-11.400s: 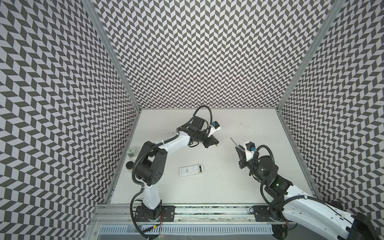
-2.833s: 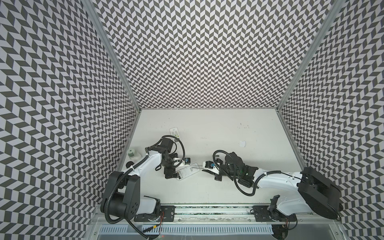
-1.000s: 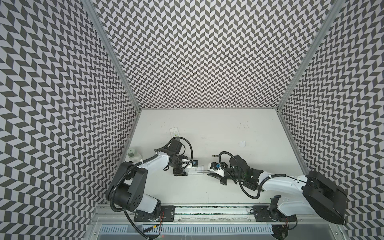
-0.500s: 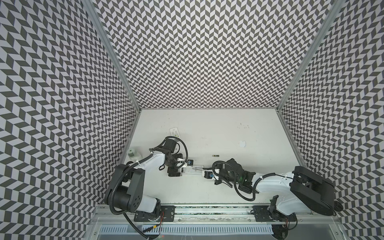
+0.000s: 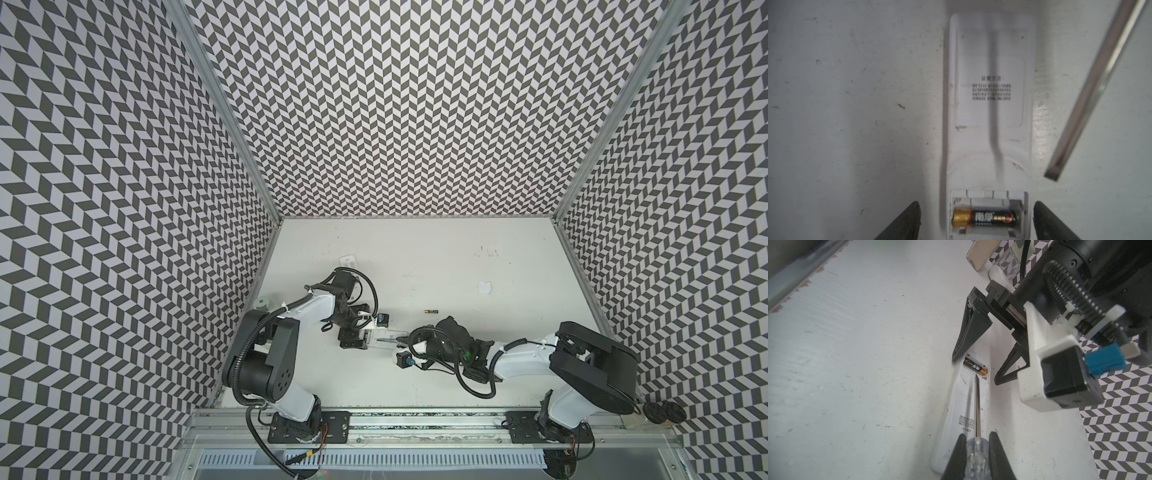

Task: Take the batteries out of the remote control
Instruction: 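Insert the screwdriver tip beside the battery with the right gripper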

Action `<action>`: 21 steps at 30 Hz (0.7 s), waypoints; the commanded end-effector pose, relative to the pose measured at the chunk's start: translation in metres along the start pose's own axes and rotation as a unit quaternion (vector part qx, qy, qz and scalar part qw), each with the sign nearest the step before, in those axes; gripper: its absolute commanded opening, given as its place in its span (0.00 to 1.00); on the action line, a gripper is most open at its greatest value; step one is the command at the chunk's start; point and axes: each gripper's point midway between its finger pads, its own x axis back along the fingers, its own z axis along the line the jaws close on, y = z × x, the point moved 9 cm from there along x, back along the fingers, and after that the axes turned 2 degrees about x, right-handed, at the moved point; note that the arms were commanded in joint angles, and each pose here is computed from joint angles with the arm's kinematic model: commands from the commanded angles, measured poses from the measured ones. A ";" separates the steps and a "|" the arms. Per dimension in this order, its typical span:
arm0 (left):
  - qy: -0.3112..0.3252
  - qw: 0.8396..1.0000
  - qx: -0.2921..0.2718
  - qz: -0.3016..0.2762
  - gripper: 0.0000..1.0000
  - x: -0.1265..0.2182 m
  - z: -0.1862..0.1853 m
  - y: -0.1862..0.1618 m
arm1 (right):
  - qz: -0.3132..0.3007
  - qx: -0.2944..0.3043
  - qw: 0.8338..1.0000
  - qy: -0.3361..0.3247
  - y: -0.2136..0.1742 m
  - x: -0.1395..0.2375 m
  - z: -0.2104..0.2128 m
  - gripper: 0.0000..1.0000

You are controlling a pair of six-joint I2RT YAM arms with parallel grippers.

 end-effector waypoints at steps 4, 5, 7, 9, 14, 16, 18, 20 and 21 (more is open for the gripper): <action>-0.022 1.000 -0.014 -0.007 0.81 -0.003 -0.008 0.001 | 0.000 0.072 0.997 -0.029 0.008 -0.013 -0.011 0.00; -0.022 1.000 -0.016 -0.006 0.81 -0.004 -0.009 0.000 | 0.002 0.079 0.996 -0.028 0.007 -0.015 -0.010 0.00; -0.025 1.000 -0.015 0.000 0.79 -0.006 -0.010 -0.002 | 0.008 0.090 0.996 -0.023 0.006 -0.021 -0.009 0.00; -0.027 1.000 -0.009 0.006 0.76 -0.007 -0.011 -0.004 | 0.015 0.090 0.995 -0.027 0.009 -0.025 -0.009 0.00; -0.031 0.999 -0.013 0.013 0.75 -0.012 -0.016 -0.008 | 0.023 0.111 0.993 -0.024 0.005 -0.034 -0.004 0.00; -0.035 0.999 -0.007 0.012 0.72 -0.013 -0.015 -0.004 | 0.029 0.105 0.993 -0.035 0.005 -0.036 -0.008 0.00; -0.039 0.999 -0.004 -0.003 0.70 -0.012 -0.015 0.000 | 0.023 0.106 0.993 -0.040 0.006 -0.035 -0.008 0.00; -0.044 0.999 -0.003 -0.009 0.68 -0.014 -0.016 0.000 | 0.026 0.115 0.992 -0.032 0.003 -0.037 -0.005 0.00; -0.046 0.999 -0.003 -0.007 0.65 -0.015 -0.015 0.000 | 0.031 0.120 0.992 -0.026 0.002 -0.038 -0.003 0.00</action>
